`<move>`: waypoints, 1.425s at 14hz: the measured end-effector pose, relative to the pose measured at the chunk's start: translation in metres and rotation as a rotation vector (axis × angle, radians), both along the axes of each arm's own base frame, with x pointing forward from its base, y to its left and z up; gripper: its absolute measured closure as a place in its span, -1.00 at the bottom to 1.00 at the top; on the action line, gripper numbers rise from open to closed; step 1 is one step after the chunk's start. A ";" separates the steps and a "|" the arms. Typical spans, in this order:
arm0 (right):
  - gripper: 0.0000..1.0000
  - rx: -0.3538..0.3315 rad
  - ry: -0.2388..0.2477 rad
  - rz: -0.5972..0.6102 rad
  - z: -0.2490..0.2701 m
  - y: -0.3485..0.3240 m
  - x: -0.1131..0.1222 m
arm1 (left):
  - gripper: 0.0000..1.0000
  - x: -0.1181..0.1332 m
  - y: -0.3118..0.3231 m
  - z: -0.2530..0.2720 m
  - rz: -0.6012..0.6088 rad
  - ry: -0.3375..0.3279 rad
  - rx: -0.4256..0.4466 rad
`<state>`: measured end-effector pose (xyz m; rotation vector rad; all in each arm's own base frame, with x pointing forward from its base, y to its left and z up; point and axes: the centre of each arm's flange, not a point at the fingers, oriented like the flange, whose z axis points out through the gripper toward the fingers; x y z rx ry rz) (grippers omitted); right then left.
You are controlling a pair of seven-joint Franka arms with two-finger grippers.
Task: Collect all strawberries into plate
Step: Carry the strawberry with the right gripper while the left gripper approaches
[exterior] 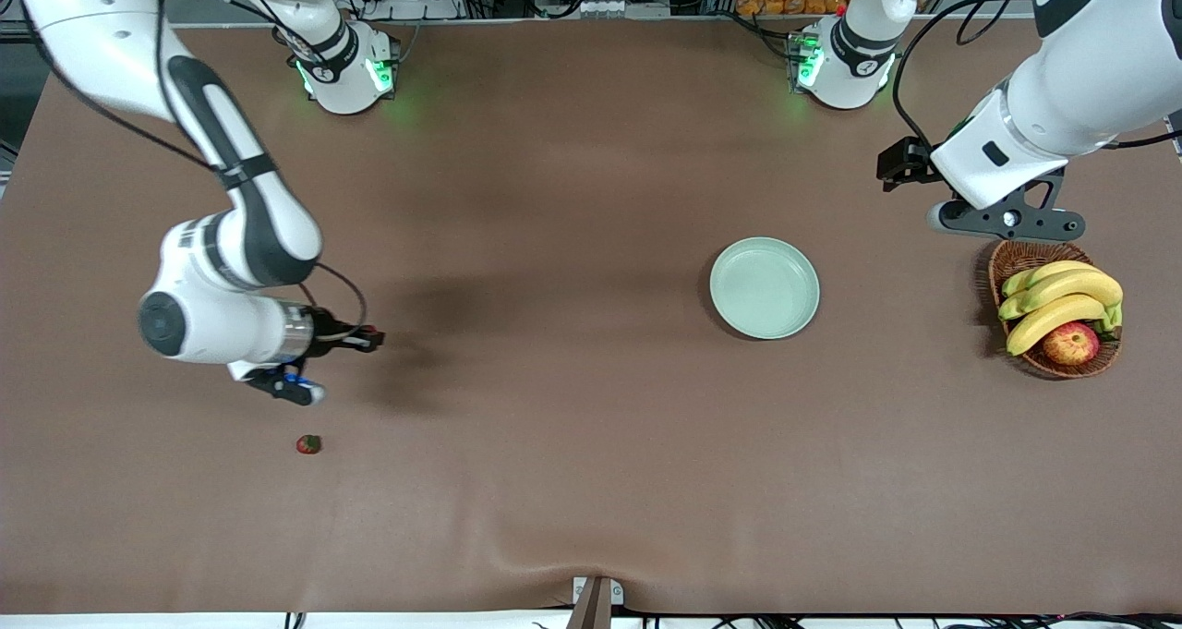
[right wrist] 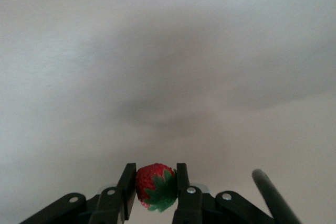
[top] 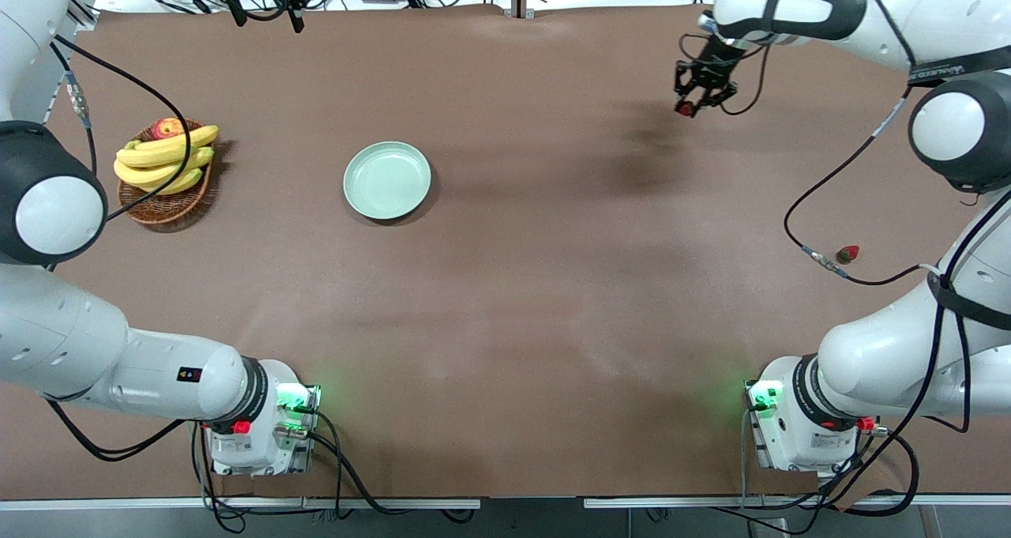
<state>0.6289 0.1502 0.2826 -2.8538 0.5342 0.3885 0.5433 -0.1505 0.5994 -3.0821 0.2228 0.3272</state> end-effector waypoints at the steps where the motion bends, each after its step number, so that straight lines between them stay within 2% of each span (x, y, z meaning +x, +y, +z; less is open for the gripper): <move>1: 0.30 -0.005 0.001 -0.026 0.007 0.024 -0.002 | -1.00 0.000 0.000 0.000 0.000 0.000 0.000; 4: 0.30 0.000 -0.024 -0.121 0.017 0.099 -0.011 | -1.00 0.008 -0.002 -0.009 0.011 -0.010 -0.004; 7: 0.30 0.012 -0.041 -0.234 0.000 0.167 -0.024 | -1.00 0.018 -0.007 -0.019 0.068 -0.028 -0.004; 13: 0.30 0.066 -0.005 -0.442 -0.041 0.309 -0.058 | -1.00 0.025 -0.022 -0.040 0.198 -0.038 -0.060; 16: 0.30 0.091 0.007 -0.491 -0.058 0.350 -0.075 | -1.00 0.026 -0.022 -0.046 0.215 -0.035 -0.056; 20: 0.30 0.098 0.006 -0.491 -0.075 0.388 -0.104 | -1.00 0.025 -0.021 -0.058 0.221 -0.022 -0.057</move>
